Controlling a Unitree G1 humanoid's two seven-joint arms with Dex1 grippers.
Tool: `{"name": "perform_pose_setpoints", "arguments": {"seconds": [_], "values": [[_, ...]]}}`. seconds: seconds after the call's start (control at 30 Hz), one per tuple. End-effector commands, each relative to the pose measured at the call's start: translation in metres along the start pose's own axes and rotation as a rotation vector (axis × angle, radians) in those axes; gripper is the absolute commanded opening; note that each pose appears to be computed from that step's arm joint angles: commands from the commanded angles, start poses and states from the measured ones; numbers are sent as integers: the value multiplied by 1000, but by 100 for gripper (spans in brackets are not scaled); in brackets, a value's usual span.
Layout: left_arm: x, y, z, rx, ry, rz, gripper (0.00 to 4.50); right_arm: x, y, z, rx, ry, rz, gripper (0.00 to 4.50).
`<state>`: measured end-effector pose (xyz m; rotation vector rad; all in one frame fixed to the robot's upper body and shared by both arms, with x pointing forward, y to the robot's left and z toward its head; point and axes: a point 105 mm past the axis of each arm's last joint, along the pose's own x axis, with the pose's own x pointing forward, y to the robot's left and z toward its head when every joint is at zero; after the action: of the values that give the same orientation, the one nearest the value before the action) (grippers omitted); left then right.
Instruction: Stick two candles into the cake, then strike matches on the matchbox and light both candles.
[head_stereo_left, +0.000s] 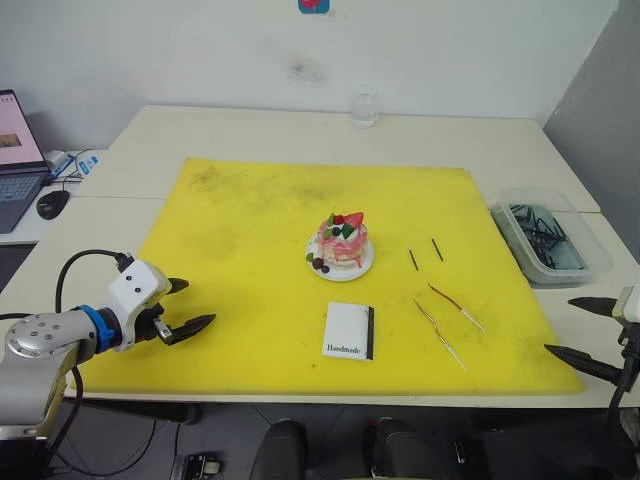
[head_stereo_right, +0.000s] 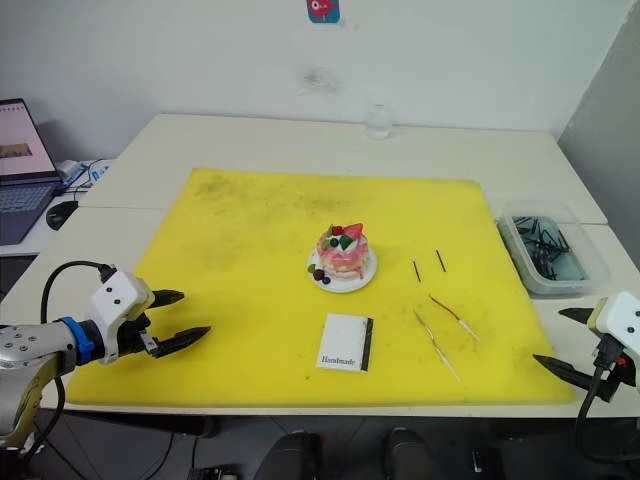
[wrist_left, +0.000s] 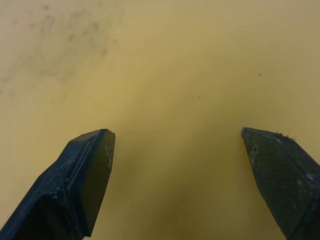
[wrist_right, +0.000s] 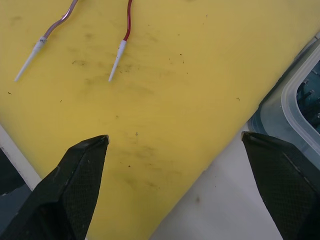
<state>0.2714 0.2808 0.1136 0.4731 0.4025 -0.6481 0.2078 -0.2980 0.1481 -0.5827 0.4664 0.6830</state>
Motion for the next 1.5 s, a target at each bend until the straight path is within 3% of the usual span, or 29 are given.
{"name": "perform_pose_setpoints", "arguments": {"seconds": [0.03, 0.63, 1.0, 1.13, 1.27, 1.5], "values": [[-3, 2, 13, 18, -28, -9, 450, -1, -2, 8, -42, -6, -2, 444], [-9, 7, 20, 102, -77, -40, 450, 11, 4, 6, -72, -18, 35, 444], [-11, 8, 24, 42, -93, -85, 450, 10, 7, 5, -71, -12, 39, 444], [-13, -7, 28, -83, -91, -183, 450, 8, 8, 11, -79, -21, 41, 444], [-13, -44, 33, -247, -1, -389, 450, 11, 10, 19, -147, 12, 61, 444], [-8, -87, 68, -508, -29, -663, 450, 24, 26, 57, -167, -56, 122, 444]]}}
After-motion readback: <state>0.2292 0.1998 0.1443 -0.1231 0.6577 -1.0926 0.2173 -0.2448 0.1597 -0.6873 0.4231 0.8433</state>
